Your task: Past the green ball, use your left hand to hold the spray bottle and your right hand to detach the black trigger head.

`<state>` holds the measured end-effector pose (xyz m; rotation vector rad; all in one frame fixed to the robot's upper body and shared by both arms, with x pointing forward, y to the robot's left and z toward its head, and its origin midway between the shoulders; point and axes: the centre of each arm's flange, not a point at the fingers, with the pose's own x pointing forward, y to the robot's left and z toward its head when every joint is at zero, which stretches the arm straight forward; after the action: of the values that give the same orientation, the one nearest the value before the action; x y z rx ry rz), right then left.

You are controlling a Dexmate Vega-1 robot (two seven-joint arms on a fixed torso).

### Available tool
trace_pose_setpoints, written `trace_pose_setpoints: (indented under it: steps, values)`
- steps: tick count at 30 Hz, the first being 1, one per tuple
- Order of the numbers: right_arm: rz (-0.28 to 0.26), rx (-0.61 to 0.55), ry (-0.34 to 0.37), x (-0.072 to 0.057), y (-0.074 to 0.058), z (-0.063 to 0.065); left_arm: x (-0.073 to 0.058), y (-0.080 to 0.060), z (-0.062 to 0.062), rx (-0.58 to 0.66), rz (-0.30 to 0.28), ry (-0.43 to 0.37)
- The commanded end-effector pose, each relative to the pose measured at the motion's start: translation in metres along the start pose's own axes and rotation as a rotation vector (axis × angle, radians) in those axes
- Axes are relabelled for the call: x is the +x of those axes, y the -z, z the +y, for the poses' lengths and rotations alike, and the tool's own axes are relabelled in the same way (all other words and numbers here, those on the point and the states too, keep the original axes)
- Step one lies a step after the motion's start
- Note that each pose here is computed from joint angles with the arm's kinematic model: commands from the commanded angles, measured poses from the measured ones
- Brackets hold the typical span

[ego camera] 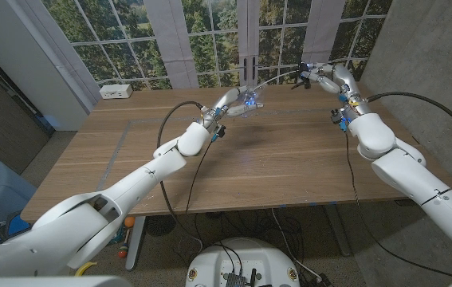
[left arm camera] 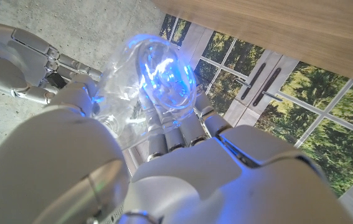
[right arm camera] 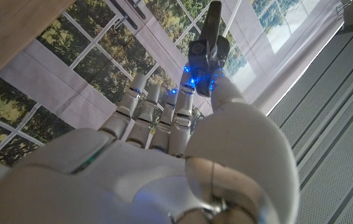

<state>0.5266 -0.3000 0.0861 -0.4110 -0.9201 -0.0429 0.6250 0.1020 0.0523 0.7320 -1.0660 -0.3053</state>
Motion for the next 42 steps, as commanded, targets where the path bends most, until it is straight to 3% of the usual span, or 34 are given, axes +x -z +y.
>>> trace_pose_setpoints:
  steps: [1,9,20,30,42]
  values:
    - [0.002,0.027,0.094,-0.009,0.009,-0.01,-0.006,0.002,-0.001,0.008,0.028,-0.007]
    - [0.006,0.02,0.107,-0.012,0.008,-0.011,-0.01,0.0,-0.002,0.019,0.027,-0.021]
    - [0.047,-0.04,0.251,-0.022,0.007,-0.006,-0.018,-0.001,-0.003,0.07,0.061,-0.05]
    - [0.189,-0.141,0.1,-0.02,0.003,-0.003,-0.024,-0.002,-0.005,0.171,0.1,-0.049]
    - [0.349,-0.252,-0.118,-0.01,-0.004,0.002,-0.03,-0.002,-0.006,0.303,0.2,-0.03]
